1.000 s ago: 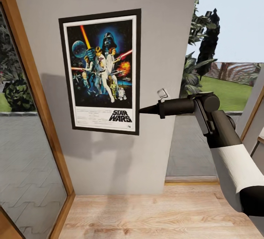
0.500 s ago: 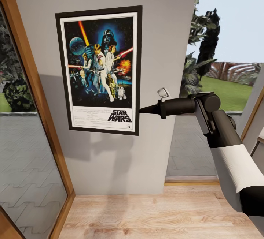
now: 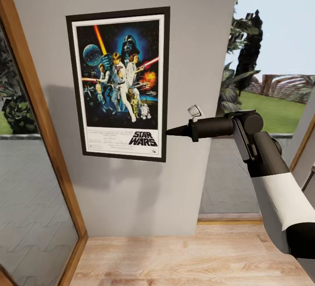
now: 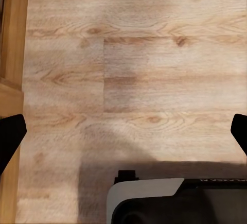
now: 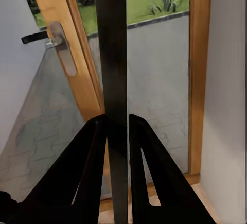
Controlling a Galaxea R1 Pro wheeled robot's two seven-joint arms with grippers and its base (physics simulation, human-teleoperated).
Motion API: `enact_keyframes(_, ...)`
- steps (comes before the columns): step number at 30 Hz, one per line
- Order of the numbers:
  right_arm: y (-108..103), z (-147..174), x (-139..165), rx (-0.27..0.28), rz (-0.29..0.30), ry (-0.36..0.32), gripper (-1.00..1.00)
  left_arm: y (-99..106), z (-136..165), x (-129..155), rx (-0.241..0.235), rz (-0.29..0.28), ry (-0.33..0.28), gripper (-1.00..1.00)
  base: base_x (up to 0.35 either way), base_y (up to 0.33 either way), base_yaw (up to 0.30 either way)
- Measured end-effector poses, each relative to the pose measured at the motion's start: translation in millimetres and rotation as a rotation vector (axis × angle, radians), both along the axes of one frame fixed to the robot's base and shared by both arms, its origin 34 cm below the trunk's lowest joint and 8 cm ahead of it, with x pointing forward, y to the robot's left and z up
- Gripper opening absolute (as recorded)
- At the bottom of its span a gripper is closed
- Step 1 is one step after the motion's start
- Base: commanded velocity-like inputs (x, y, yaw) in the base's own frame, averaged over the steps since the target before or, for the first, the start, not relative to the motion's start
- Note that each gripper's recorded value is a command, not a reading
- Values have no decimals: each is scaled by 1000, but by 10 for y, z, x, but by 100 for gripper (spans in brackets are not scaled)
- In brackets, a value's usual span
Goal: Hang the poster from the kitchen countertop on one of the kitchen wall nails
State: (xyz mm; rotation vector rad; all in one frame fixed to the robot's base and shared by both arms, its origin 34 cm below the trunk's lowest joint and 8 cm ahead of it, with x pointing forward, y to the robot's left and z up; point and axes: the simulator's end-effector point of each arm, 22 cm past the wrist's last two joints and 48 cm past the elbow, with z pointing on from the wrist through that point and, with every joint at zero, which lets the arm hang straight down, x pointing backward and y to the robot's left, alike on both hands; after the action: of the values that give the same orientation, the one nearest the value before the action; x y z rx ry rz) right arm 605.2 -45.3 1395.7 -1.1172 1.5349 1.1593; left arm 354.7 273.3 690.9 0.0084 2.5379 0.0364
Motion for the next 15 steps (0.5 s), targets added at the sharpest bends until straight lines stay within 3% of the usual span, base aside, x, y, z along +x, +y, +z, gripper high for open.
enact_keyframes(8,-3,-2,5,0,-1,0,-100,0,0,3,0,0,0,100,46,0,0)
enact_keyframes(15,-6,3,2,0,-2,-1,-100,0,1,0,0,0,0,100,229,0,0)
